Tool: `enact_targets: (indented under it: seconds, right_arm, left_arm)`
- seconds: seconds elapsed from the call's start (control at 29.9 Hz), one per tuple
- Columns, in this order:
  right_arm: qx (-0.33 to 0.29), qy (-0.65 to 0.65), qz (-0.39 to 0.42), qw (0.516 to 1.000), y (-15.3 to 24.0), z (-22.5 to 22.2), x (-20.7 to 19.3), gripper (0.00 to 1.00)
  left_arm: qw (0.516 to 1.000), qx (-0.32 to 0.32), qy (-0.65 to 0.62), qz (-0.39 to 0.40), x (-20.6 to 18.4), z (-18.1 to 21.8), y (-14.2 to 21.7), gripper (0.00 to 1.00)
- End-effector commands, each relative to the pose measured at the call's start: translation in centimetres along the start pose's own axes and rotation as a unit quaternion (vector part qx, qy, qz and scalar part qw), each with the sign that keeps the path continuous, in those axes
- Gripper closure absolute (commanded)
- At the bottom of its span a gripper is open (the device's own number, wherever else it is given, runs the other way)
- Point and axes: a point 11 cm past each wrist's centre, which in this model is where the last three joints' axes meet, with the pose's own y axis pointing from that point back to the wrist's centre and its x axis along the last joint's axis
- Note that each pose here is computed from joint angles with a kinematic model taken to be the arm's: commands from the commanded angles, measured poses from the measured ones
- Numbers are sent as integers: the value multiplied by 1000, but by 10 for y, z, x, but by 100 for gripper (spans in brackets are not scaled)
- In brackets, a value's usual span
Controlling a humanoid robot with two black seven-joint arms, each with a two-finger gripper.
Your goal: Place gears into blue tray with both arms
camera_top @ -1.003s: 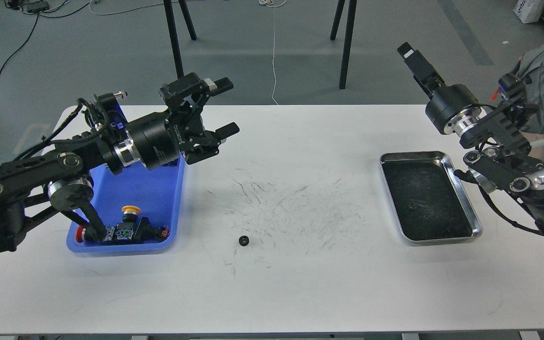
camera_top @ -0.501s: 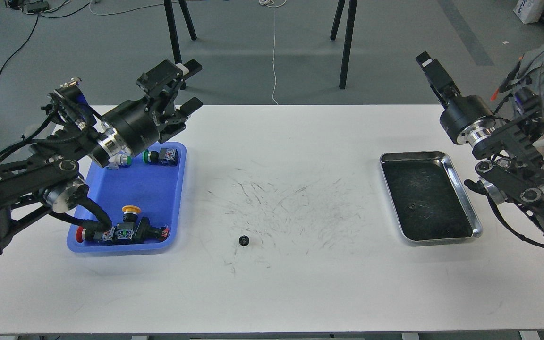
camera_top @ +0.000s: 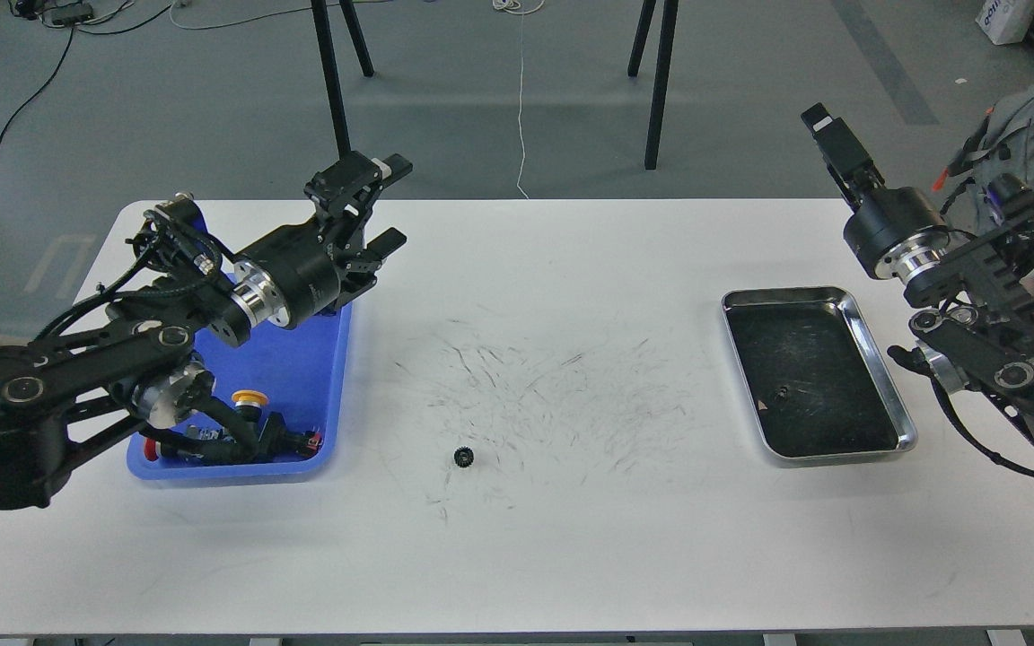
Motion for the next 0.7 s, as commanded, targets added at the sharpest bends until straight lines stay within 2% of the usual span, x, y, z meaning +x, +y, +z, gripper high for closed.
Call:
enact_targets:
  seconds: [0.0, 0.1, 0.2, 0.33, 0.5, 0.57, 0.67]
  right_arm:
    - [0, 0, 1, 1000, 0, 0, 1, 13]
    - [1, -3, 4, 1000, 0, -1, 2, 13]
    - [0, -5, 4, 1000, 1, 0, 1, 13]
    - [-1, -4, 4, 1000, 1, 1, 2, 13]
    - [-1, -3, 4, 1000, 1, 1, 3, 13]
    - [-1, -3, 6, 1000, 1, 1, 4, 7]
    - [-2, -5, 10, 1000, 1, 1, 7, 7]
  left_arm:
    - [999, -13, -22, -46, 2, 32, 17, 0]
    - [998, 8, -42, -39, 14, 24, 30, 0]
    - [994, 32, -82, -59, 5, 16, 33, 0]
    - [969, 58, -210, -116, -8, 15, 49, 0]
    - [948, 75, -267, -156, -25, 9, 58, 0]
    - [933, 87, -306, -166, -23, -3, 64, 0]
    - [919, 82, -330, -198, -41, -1, 69, 0]
